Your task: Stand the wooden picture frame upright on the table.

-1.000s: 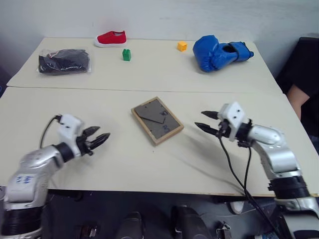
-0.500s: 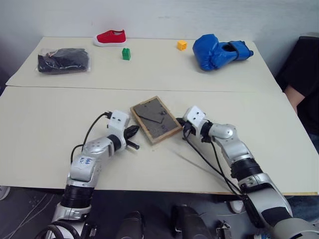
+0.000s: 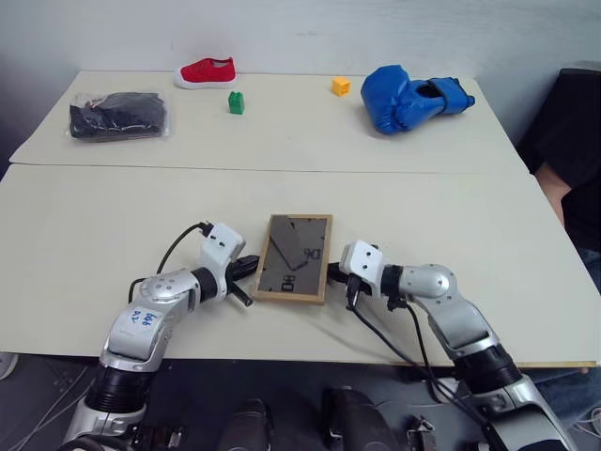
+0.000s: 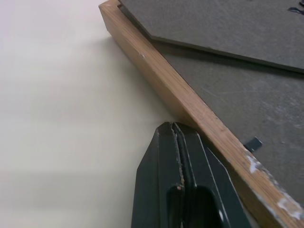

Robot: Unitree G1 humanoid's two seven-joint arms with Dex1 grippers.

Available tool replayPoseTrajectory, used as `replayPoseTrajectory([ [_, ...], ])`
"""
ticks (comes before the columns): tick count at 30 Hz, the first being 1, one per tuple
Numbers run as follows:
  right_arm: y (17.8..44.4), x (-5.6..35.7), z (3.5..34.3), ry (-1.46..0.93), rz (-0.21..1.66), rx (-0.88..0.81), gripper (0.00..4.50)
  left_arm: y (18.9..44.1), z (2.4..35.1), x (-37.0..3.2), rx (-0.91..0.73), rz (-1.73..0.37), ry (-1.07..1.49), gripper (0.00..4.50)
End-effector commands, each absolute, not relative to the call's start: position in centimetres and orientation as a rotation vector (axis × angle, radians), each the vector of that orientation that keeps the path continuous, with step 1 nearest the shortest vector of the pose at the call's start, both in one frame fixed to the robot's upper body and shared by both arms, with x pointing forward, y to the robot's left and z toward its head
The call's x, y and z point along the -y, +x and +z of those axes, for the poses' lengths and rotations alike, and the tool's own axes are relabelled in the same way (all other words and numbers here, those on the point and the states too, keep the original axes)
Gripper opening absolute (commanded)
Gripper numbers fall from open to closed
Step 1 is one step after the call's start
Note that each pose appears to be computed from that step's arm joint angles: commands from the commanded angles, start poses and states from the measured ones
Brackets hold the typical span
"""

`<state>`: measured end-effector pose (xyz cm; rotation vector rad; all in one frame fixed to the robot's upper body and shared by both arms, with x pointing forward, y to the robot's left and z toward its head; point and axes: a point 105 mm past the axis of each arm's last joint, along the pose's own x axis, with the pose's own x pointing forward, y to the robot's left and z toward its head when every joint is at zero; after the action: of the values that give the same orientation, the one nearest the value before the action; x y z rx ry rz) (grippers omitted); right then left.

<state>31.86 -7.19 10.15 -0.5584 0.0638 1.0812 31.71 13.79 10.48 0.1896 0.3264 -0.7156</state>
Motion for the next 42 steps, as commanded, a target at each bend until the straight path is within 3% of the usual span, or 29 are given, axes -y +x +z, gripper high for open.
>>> replayPoseTrajectory([
  [1, 31.5, 9.0, 10.2, -0.593, 1.038, -0.085, 0.00, 31.2, 10.0, -14.9, -0.366, -0.697, 0.194, 0.03],
  [4, 31.4, 11.9, 9.6, -0.677, 0.994, -0.146, 0.00, 31.0, 10.3, -16.8, -0.409, -0.688, 0.180, 0.03],
  [7, 31.2, 13.4, 10.1, -0.692, 0.969, -0.165, 0.00, 30.9, 10.7, -18.1, -0.468, -0.673, 0.082, 0.62],
  [13, 29.3, 12.8, 11.6, -0.683, 1.033, -0.139, 0.00, 28.0, 12.2, -18.8, -0.774, -0.846, -0.275, 2.33],
  [20, 28.7, 10.0, 11.1, -0.661, 1.074, -0.141, 0.00, 29.4, 12.6, -18.0, -0.938, -0.859, -0.555, 4.45],
  [28, 29.3, 8.5, 11.1, -0.676, 1.085, -0.138, 0.00, 29.6, 11.6, -14.6, -1.039, -0.920, -0.478, 4.48],
  [42, 29.4, 6.9, 10.9, -0.702, 1.105, -0.129, 0.00, 29.3, 11.6, -10.5, -1.074, -1.033, -0.652, 4.48],
])
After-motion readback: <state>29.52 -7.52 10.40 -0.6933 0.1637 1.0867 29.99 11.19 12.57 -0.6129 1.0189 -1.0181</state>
